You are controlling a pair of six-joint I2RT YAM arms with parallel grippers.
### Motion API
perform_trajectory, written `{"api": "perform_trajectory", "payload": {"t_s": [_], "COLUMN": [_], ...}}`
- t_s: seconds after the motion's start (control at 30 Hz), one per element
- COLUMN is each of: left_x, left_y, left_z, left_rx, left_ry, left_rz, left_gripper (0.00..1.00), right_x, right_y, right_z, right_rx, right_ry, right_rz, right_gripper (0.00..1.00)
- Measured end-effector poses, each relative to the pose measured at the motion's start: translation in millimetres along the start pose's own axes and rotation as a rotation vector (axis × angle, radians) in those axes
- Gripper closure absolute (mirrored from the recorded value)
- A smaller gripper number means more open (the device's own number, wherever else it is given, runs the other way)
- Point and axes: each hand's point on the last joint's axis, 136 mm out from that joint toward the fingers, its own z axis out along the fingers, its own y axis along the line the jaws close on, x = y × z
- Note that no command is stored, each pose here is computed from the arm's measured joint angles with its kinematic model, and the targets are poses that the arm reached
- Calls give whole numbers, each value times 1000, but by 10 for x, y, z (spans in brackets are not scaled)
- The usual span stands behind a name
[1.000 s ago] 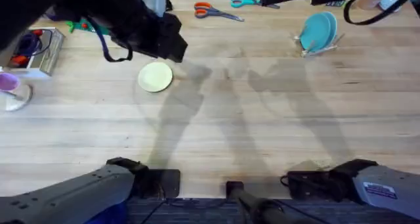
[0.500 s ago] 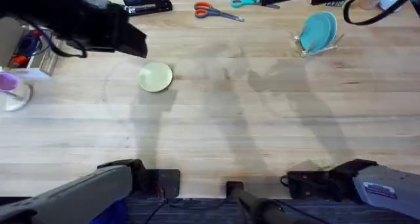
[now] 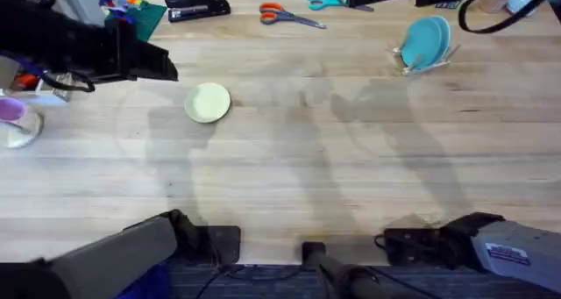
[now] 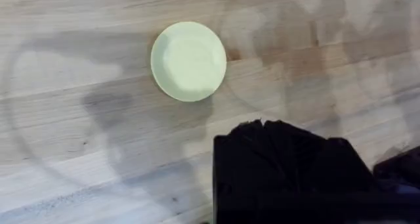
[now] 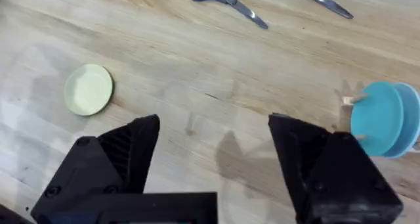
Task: Pick up the plates from the table one by one and place each into a slot on the dish rack.
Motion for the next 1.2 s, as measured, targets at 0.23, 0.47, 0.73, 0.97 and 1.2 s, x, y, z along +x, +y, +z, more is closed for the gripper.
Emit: {"api": "perform_trajectory", "payload": {"t_s": [0.23,0.47,0.73,0.97,1.2], "left_x": [8,80,153,167,206], "left_y": [247,422,603,713,804], "left_z": [234,538,710,748,925], "left_rx": [68,139,174,194,224], "left_ry": [61,153,197,187,216], "left_rz": [-62,-97,-129,-140,-159], "left_gripper": [959,959,959,959,959], "right_x": [0,0,0,0,0], "right_y": [1,1,1,1,1], "right_z": [0,0,0,0,0], "right_rx": [0,0,-1,-1,0], "right_ry": [0,0,0,0,0], "right_rz": [0,0,0,0,0], "right_gripper": [7,7,8,7,7]}}
